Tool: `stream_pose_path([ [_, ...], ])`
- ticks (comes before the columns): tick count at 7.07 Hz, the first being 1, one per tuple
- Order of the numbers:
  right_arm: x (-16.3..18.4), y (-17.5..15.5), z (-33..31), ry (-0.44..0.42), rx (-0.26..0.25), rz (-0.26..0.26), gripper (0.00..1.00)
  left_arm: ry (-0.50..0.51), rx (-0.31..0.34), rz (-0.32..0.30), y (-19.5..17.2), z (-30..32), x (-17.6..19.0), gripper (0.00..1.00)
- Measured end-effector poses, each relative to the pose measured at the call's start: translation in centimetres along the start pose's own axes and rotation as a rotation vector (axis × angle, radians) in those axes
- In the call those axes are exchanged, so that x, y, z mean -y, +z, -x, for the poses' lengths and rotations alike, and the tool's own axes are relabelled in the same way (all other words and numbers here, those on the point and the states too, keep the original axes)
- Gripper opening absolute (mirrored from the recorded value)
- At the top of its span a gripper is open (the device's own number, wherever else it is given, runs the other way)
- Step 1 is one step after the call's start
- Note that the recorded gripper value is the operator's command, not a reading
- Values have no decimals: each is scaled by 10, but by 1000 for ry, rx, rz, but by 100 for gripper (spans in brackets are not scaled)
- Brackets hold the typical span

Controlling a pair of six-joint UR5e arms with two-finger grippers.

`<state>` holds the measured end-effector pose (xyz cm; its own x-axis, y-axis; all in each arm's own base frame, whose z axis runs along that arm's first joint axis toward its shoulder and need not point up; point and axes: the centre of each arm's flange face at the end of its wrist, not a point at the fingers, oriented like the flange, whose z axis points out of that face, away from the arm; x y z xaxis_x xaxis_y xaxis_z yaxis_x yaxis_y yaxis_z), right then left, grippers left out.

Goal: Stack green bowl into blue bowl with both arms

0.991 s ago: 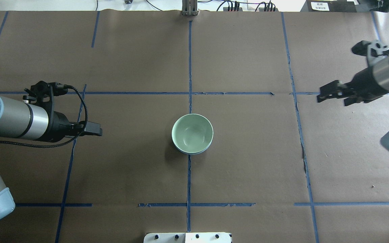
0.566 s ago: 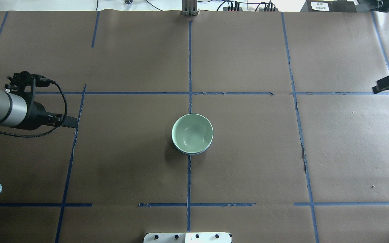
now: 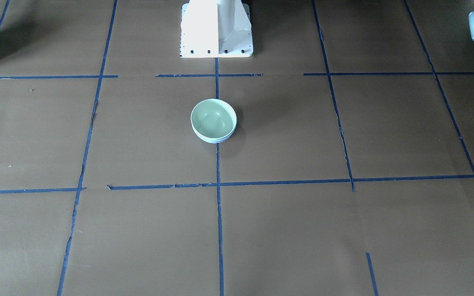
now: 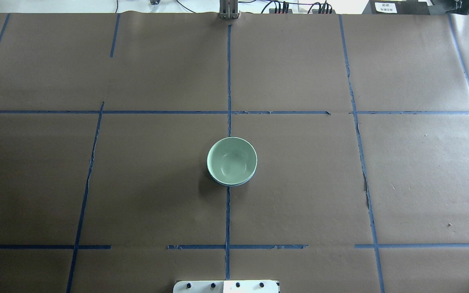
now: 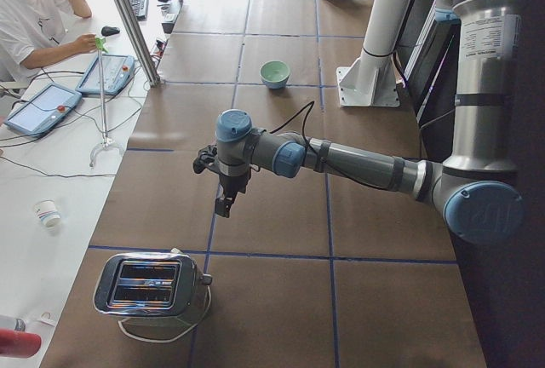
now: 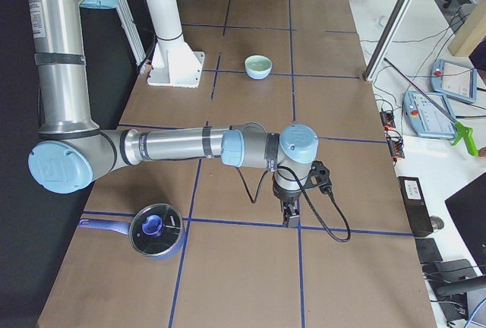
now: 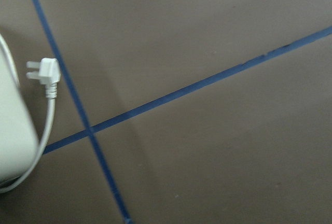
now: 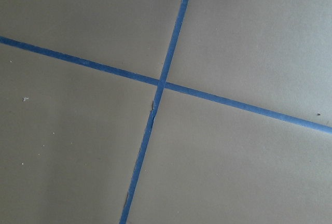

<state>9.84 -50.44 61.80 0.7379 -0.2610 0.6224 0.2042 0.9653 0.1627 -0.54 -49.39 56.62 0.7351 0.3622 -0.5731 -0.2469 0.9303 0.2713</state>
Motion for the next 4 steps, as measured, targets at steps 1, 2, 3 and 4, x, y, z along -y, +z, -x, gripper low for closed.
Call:
stream_pose_path([
  [1,-5,3,-8,0,10,18,100,-54,-63,51,-6,13,-11,100],
  [2,-9,10,-12,8,28,29,100,-106,-150,78,-3,15,-21,100],
  [3,-11,17,-11,11,53,34,100,-140,-195,88,0,16,-27,100],
  [4,-8,24,-5,4,73,39,100,-162,-210,88,0,15,-29,100],
])
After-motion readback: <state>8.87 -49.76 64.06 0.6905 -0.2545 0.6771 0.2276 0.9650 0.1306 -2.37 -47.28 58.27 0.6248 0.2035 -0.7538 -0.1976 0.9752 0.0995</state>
